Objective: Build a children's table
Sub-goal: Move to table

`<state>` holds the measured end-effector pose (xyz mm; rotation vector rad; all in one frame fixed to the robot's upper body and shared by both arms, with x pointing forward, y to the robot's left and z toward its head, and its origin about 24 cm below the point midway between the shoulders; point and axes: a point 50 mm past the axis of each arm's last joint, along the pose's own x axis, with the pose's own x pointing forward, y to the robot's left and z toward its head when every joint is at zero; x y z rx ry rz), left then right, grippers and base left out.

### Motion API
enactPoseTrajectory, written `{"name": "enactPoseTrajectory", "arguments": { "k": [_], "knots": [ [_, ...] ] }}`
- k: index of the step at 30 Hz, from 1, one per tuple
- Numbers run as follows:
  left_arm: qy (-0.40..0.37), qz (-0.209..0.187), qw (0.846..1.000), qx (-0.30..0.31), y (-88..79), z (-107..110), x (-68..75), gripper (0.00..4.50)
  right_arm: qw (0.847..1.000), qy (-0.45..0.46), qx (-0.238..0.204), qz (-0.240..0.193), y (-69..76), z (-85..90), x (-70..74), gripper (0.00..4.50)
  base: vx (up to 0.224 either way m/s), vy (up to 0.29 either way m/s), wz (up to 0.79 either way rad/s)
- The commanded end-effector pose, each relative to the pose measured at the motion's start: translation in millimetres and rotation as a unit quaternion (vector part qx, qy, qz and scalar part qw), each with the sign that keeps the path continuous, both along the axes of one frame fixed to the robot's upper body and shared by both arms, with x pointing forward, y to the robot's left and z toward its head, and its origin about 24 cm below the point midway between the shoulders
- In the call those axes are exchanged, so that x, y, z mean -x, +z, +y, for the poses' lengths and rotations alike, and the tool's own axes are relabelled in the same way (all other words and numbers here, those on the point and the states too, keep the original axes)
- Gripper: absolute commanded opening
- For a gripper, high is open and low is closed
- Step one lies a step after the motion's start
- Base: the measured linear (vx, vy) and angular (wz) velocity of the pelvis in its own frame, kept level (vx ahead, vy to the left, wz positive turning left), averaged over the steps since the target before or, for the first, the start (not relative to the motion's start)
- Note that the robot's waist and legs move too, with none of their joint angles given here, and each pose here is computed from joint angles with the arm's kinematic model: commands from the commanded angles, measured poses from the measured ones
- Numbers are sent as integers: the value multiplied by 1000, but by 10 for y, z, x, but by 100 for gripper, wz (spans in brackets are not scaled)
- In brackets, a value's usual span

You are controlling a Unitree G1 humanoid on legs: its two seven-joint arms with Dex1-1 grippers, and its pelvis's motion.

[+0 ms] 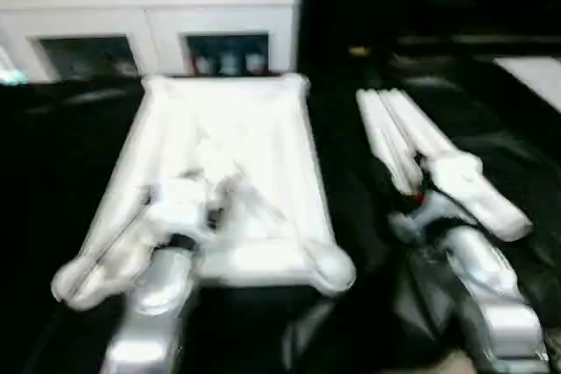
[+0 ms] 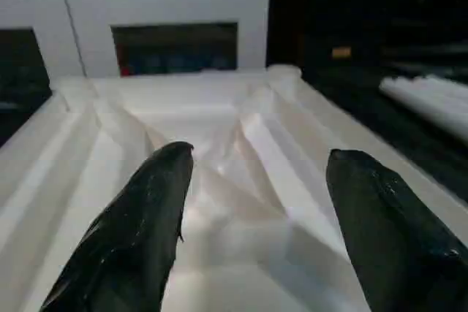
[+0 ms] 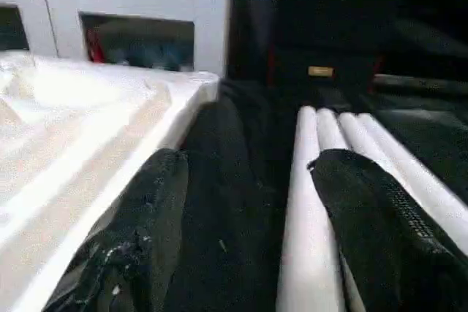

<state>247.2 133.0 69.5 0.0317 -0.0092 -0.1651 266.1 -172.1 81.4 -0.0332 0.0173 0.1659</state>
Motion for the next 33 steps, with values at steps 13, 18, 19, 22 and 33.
{"name": "enactPoseTrajectory", "arguments": {
  "k": [13,18,19,22,33],
  "knots": [
    [40,-1,999,-24,31,96,-93,329,1000,9,-6,-4,24,77,-20,303,25,16,4],
    [36,-1,999,-26,27,74,-110,329,1000,9,-6,-6,38,80,-17,303,-86,-109,10],
    [35,-1,999,-27,27,72,-111,329,1000,9,-6,-6,40,80,-17,303,-79,-190,10],
    [34,-2,999,-28,32,59,-122,329,1000,12,-5,-9,54,81,-18,303,-104,-242,6],
    [29,-2,999,-22,63,97,-147,329,1000,29,-10,-3,48,147,-22,303,-64,-152,7]
  ]
}}
